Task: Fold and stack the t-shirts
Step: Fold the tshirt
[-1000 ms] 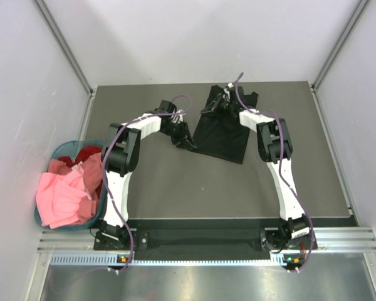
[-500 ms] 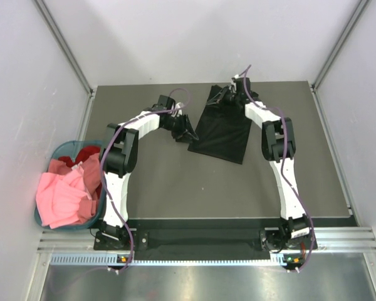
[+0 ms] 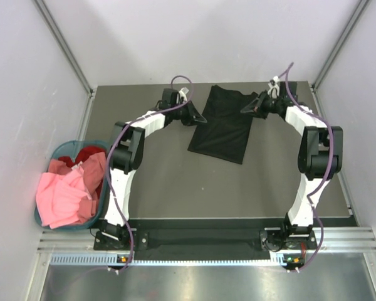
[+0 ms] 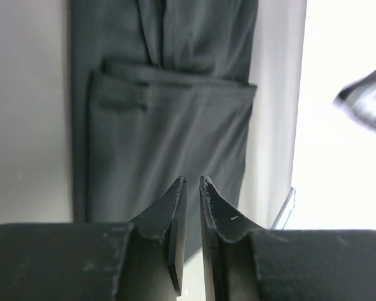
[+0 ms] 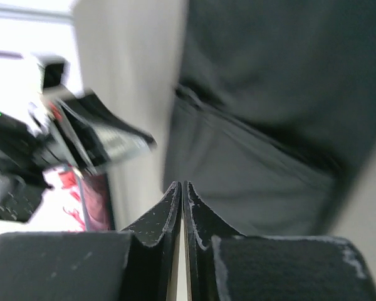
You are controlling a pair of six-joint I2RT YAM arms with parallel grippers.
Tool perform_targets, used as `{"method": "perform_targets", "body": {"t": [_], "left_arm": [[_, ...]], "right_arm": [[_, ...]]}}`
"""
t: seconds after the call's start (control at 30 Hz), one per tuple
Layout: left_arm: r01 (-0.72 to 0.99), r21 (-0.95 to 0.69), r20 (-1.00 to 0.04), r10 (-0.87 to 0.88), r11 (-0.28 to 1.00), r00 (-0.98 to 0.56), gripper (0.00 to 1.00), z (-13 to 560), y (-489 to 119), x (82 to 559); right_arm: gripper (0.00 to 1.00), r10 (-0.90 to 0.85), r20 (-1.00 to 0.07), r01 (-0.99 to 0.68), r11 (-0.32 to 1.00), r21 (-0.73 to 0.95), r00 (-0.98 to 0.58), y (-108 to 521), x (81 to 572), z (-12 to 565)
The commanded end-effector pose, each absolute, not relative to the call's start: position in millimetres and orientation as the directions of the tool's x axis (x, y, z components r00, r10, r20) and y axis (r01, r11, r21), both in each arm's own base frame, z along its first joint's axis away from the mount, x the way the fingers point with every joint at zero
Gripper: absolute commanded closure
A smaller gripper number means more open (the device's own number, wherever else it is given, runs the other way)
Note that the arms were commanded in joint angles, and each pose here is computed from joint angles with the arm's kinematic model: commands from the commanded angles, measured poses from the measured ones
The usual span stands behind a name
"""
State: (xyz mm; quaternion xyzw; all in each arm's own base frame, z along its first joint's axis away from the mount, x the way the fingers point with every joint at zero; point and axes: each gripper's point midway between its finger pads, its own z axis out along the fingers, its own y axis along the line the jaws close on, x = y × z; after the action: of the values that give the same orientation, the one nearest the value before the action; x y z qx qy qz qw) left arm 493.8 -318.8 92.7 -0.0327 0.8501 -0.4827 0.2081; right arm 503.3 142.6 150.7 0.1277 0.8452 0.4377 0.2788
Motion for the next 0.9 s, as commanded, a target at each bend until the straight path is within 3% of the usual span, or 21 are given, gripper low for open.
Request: {"method": "perform_targets", "body": {"t": [0.0, 0.27, 0.87], "left_arm": [[0.201, -0.849, -0.377, -0.295, 0.489, -0.878, 0.82, 103, -333, 517], [0.223, -0.848, -0.408, -0.322, 0.481, -0.854, 0.82, 97, -354, 538], [0.160, -0.843, -0.372, -0.342, 0.513, -0.863, 0.82, 55, -351, 561]], "right_arm": [[0.96, 0.399, -0.353, -0.060, 0.587, 0.808, -0.846, 144, 477, 130], [0.97, 0.443, -0.289, 0.030, 0.587, 0.809, -0.849, 114, 468, 88], [0.97, 0.554, -0.188, 0.167, 0.528, 0.833, -0.811, 88, 491, 32]]}}
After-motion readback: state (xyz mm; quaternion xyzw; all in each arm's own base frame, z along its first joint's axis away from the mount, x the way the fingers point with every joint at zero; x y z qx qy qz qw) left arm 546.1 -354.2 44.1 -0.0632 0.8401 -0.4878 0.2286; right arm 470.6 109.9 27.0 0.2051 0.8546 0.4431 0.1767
